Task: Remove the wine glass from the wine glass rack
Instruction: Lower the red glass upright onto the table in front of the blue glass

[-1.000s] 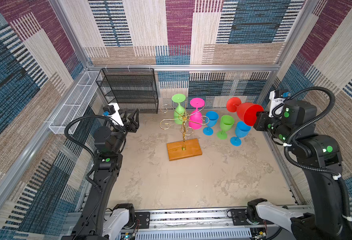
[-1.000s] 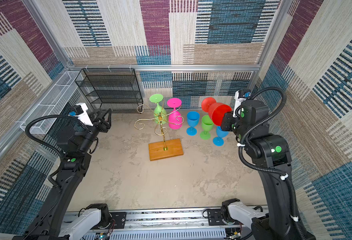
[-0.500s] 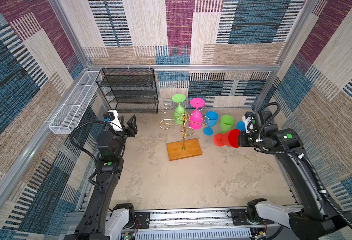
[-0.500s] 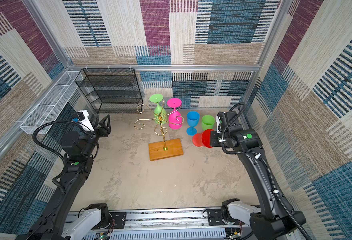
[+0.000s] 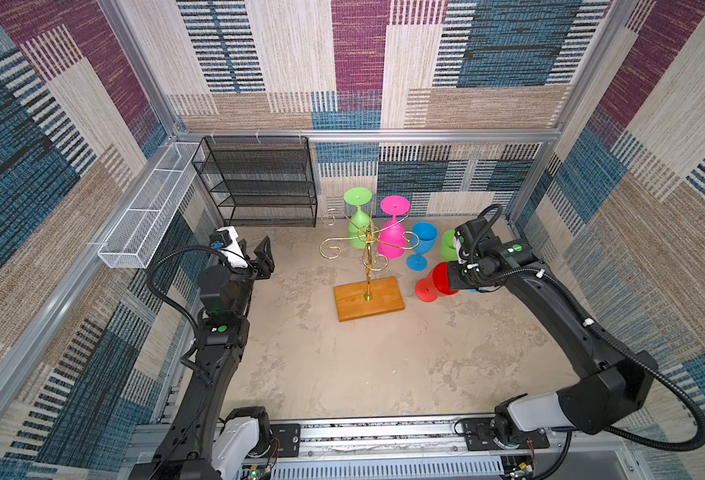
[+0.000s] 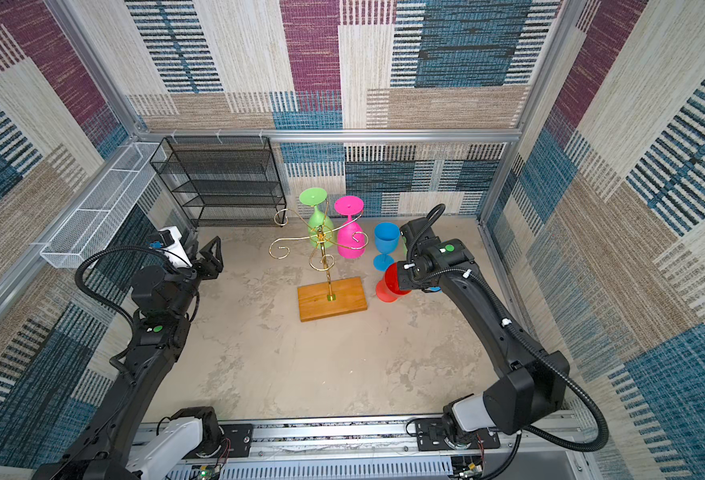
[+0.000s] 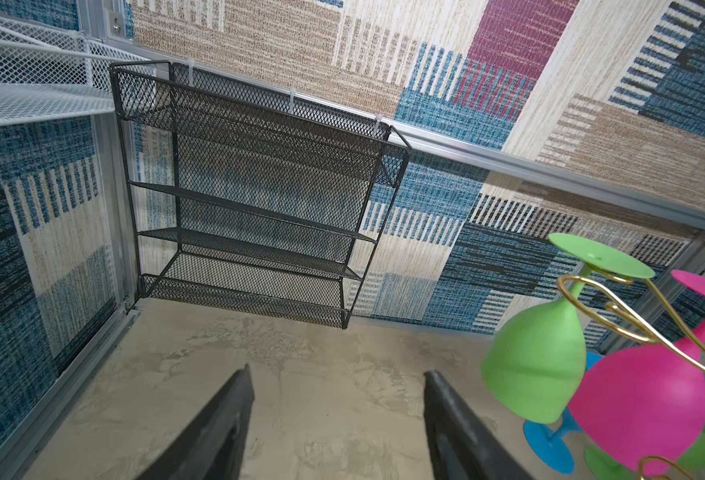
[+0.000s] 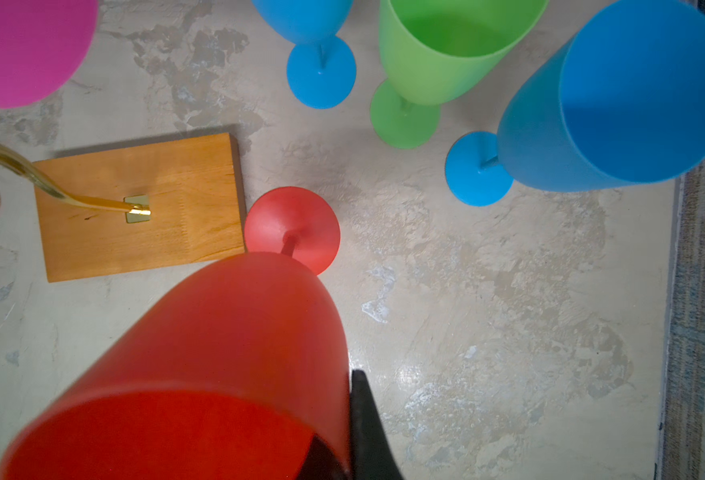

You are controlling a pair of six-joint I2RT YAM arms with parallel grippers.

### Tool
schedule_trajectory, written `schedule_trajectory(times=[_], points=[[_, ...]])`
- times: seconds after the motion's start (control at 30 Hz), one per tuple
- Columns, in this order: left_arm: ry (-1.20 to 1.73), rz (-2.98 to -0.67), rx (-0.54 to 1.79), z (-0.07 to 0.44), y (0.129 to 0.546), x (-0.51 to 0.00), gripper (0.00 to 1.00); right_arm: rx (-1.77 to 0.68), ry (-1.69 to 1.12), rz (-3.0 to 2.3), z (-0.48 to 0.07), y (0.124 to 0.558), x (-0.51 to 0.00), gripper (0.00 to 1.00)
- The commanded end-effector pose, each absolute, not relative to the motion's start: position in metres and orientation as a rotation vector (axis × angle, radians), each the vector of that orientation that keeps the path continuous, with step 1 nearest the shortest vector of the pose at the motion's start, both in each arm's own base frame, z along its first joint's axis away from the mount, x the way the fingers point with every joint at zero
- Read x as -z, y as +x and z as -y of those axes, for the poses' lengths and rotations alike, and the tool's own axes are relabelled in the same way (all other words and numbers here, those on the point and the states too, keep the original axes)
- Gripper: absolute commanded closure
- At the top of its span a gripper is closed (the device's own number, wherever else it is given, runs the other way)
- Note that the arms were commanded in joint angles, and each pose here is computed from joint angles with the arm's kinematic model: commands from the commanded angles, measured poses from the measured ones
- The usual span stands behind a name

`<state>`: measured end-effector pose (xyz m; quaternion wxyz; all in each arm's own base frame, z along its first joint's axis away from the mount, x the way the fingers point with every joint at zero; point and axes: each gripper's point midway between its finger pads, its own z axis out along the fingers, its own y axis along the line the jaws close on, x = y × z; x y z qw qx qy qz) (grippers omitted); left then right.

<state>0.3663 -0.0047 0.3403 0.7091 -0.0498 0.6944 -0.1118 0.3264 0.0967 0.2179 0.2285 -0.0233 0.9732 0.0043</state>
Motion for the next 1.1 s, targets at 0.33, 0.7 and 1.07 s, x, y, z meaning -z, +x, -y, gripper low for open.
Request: schedule_trajectory(times=[0.33,0.7,1.07], points=[[-0.079,-1.548,0.223,0.006,0.365,-0.337,0.33,0.043,-0.14,-2.709,-0.105,0.357,-0.187,0.95],[-0.076,-1.551,0.235,0.007,0.363,-0.337,0.33,0.086,-0.172,-2.743,-0.106,0.368,-0.174,0.92],[-0.081,-1.552,0.24,0.007,0.363,-0.336,0.33,0.008,-0.188,-2.691,-0.117,0.376,-0.188,0.8]])
